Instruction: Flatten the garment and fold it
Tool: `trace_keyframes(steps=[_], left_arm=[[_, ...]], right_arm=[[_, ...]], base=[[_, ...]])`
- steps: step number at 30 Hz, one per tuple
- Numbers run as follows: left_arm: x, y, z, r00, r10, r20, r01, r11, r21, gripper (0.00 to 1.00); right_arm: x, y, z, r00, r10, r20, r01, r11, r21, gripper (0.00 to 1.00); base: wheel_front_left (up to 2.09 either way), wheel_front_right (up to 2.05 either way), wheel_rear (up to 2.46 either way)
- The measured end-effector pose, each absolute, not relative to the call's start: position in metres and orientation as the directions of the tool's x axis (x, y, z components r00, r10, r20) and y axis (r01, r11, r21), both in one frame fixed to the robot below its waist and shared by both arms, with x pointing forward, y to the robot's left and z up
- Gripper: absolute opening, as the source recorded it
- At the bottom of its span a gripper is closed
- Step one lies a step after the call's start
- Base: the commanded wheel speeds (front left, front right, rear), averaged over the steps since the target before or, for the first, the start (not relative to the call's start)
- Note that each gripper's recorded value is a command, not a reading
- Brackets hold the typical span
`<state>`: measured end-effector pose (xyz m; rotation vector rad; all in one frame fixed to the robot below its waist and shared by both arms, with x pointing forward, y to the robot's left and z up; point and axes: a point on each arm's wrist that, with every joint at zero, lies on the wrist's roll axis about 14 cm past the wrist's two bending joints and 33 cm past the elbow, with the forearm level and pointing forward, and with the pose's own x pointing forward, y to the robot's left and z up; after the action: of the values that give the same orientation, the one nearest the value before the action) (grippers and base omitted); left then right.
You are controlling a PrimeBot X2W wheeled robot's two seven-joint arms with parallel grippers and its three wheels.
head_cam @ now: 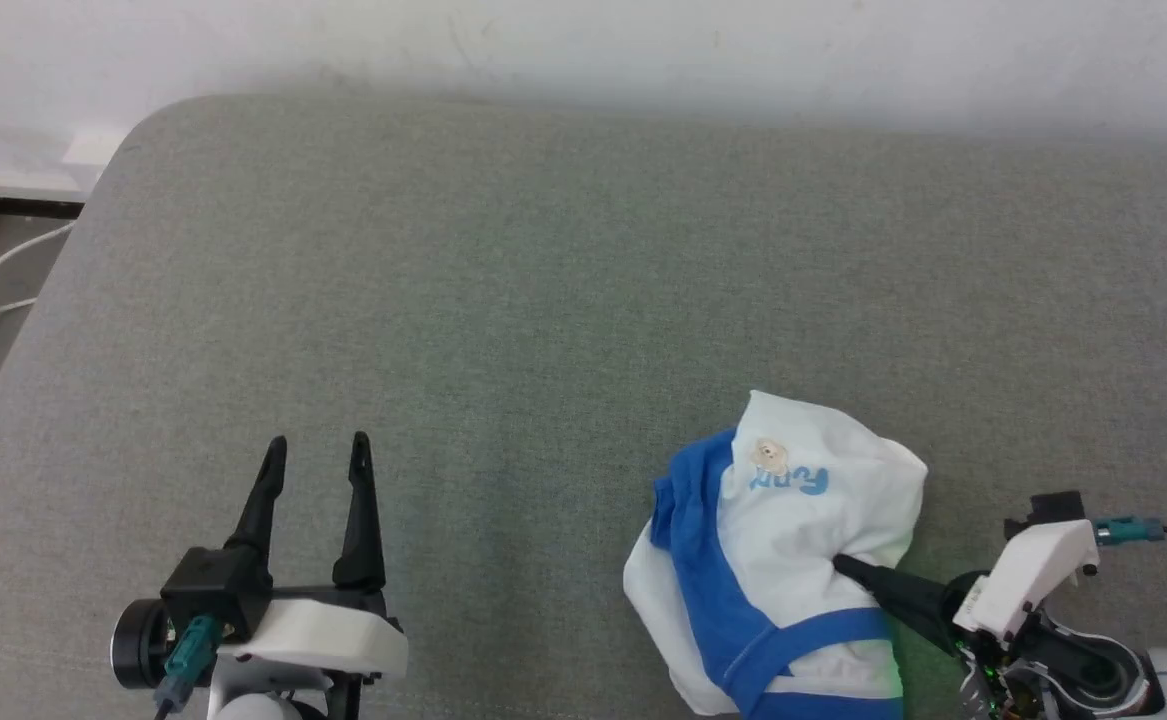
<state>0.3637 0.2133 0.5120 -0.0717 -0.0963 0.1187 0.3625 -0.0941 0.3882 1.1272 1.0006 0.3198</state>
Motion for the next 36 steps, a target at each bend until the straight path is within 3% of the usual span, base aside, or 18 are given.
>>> trace_keyframes(steps=[4, 8, 14, 17, 20, 27, 36], left_arm=[[0.364, 0.212, 0.514, 0.988, 0.115, 0.099, -0.107, 0.991, -0.076, 1.0], [0.365, 0.206, 0.516, 0.991, 0.088, 0.105, -0.083, 0.995, -0.045, 1.0], [0.375, 0.188, 0.522, 0.992, 0.033, 0.125, -0.03, 0.999, -0.027, 1.0], [0.383, 0.173, 0.522, 0.991, -0.013, 0.13, 0.017, 1.0, -0.025, 1.0], [0.394, 0.152, 0.526, 0.987, -0.073, 0.143, 0.078, 0.997, -0.027, 1.0], [0.431, 0.079, 0.541, 0.94, -0.272, 0.207, 0.283, 0.959, -0.024, 1.0], [0.478, 0.016, 0.523, 0.881, -0.422, 0.214, 0.441, 0.896, -0.052, 1.0]], right_arm=[[0.365, -0.091, 0.394, 0.557, 0.656, -0.509, 0.199, 0.489, 0.849, 0.0], [0.373, -0.109, 0.401, 0.598, 0.579, -0.555, 0.097, 0.635, 0.767, 0.0], [0.376, -0.169, 0.398, 0.633, 0.365, -0.682, -0.003, 0.883, 0.47, 0.0], [0.374, -0.199, 0.4, 0.633, 0.261, -0.729, -0.031, 0.949, 0.313, 0.0], [0.372, -0.228, 0.406, 0.637, 0.168, -0.752, -0.021, 0.98, 0.2, 0.0], [0.356, -0.333, 0.422, 0.624, -0.126, -0.771, 0.134, 0.989, -0.054, 0.0], [0.379, -0.403, 0.428, 0.67, -0.312, -0.674, 0.299, 0.944, -0.14, 0.0]], base=[[0.0, 0.0, 0.0], [0.0, 0.0, 0.0], [0.0, 0.0, 0.0], [0.0, 0.0, 0.0], [0.0, 0.0, 0.0], [0.0, 0.0, 0.0], [0.0, 0.0, 0.0]])
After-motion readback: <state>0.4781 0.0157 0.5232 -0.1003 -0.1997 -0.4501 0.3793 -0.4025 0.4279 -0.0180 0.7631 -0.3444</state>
